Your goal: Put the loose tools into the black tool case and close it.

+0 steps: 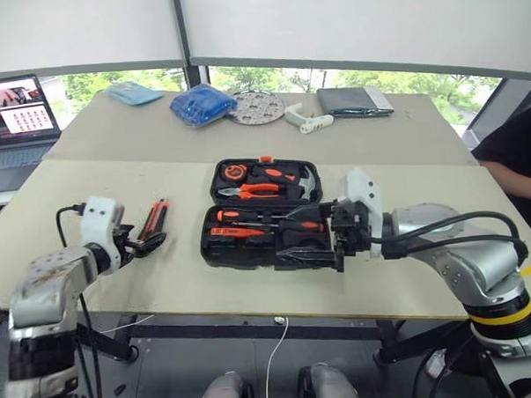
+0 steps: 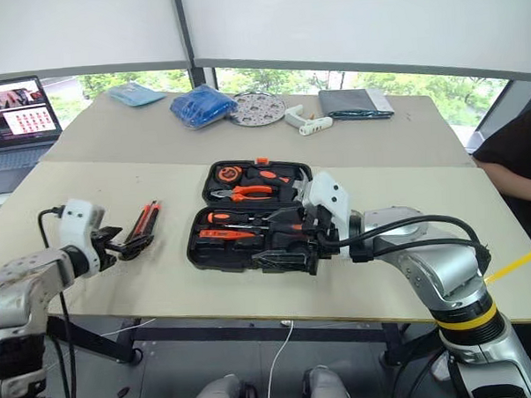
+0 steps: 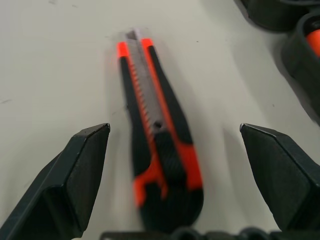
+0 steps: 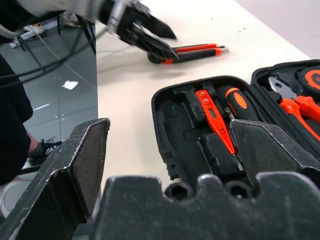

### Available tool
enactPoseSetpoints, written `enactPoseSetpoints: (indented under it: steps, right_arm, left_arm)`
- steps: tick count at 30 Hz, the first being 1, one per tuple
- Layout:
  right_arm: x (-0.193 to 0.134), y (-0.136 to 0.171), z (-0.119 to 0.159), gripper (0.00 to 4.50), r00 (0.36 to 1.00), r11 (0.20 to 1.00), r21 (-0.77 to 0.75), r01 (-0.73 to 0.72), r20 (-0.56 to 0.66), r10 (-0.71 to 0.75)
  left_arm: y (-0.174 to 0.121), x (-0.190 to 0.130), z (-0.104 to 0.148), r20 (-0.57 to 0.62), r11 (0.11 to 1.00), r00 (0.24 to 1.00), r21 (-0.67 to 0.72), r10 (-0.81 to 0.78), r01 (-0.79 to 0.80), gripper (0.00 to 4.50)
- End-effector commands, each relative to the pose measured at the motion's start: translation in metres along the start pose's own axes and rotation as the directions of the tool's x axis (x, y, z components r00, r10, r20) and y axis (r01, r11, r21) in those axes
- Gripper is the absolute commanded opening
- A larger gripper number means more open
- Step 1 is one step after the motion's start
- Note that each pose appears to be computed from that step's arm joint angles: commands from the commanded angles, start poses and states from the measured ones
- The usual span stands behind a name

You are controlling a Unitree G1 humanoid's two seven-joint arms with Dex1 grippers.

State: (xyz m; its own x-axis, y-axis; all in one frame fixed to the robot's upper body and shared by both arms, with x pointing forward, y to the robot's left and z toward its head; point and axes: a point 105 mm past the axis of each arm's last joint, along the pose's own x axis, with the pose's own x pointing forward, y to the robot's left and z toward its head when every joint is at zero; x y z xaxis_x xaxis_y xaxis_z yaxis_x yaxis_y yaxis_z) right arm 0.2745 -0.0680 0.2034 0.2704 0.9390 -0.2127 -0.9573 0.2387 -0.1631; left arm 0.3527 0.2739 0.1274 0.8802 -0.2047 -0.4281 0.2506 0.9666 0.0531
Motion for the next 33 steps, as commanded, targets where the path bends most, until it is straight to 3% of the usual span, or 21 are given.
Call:
enactPoseSetpoints:
  steps: [1,3,4,6,11,12,13,15,18,22,26,30,33]
  right_arm:
    - [-0.003,0.004,0.011,4.5,0.999,0.998,-0.065,0.026,0.023,-0.025]
    - [-0.004,0.002,0.012,4.5,0.998,0.996,-0.075,0.051,0.024,-0.05]
    - [-0.004,0.001,0.012,4.5,0.998,0.995,-0.078,0.059,0.024,-0.057]
    - [-0.006,-0.001,0.012,4.5,0.997,0.993,-0.082,0.08,0.025,-0.078]
    - [-0.007,-0.003,0.008,4.5,0.992,0.99,-0.077,0.122,0.024,-0.121]
    - [-0.008,-0.002,0.007,4.5,0.992,0.99,-0.072,0.125,0.021,-0.124]
    - [-0.01,-0.001,0.004,4.5,0.992,0.991,-0.052,0.126,0.017,-0.125]
    - [-0.014,0.002,0.001,4.5,0.993,0.993,-0.021,0.119,0.013,-0.119]
    - [-0.02,0.009,-0.004,4.5,0.994,0.994,-0.014,0.111,-0.012,-0.111]
    - [-0.026,0.013,-0.009,4.5,0.992,0.993,-0.011,0.118,-0.036,-0.118]
    - [-0.032,0.018,-0.014,4.5,0.989,0.991,-0.012,0.135,-0.06,-0.136]
    - [-0.036,0.019,-0.014,4.5,0.983,0.985,-0.007,0.172,-0.058,-0.172]
    - [-0.038,0.021,-0.013,4.5,0.978,0.98,-0.002,0.201,-0.054,-0.2]
  left_arm:
    - [0.008,0.01,0.001,-0.053,0.998,0.997,-0.033,0.05,-0.051,4.49]
    - [0.006,0.013,-0.005,-0.091,0.999,0.996,-0.042,0.024,-0.028,4.49]
    - [0.006,0.014,-0.007,-0.102,0.999,0.995,-0.045,0.018,-0.023,3.96]
    - [0.009,0.014,-0.011,-0.122,0.998,0.992,-0.058,0.018,-0.025,3.38]
    - [0.017,0.009,0.003,-0.05,0.985,0.998,-0.171,-0.023,0.014,1.66]
    - [0.018,0.007,0.007,-0.034,0.987,0.999,-0.158,-0.029,0.024,1.65]
    - [0.01,0.001,0.027,0.044,0.989,0.992,-0.081,-0.117,0.12,1.65]
    - [-0.013,-0.013,0.058,0.129,0.945,0.941,0.14,-0.314,0.296,1.65]
    - [-0.059,-0.037,0.076,0.021,0.702,0.769,0.423,-0.639,0.573,1.65]
    - [-0.087,-0.033,0.081,-0.171,0.465,0.62,0.519,-0.766,0.717,1.65]
    - [-0.119,-0.017,0.068,-0.384,0.215,0.481,0.561,-0.788,0.8,1.65]
    - [-0.133,0.003,0.058,-0.489,0.12,0.44,0.556,-0.753,0.823,1.65]
    - [-0.138,0.022,0.054,-0.524,0.13,0.456,0.543,-0.719,0.83,1.65]
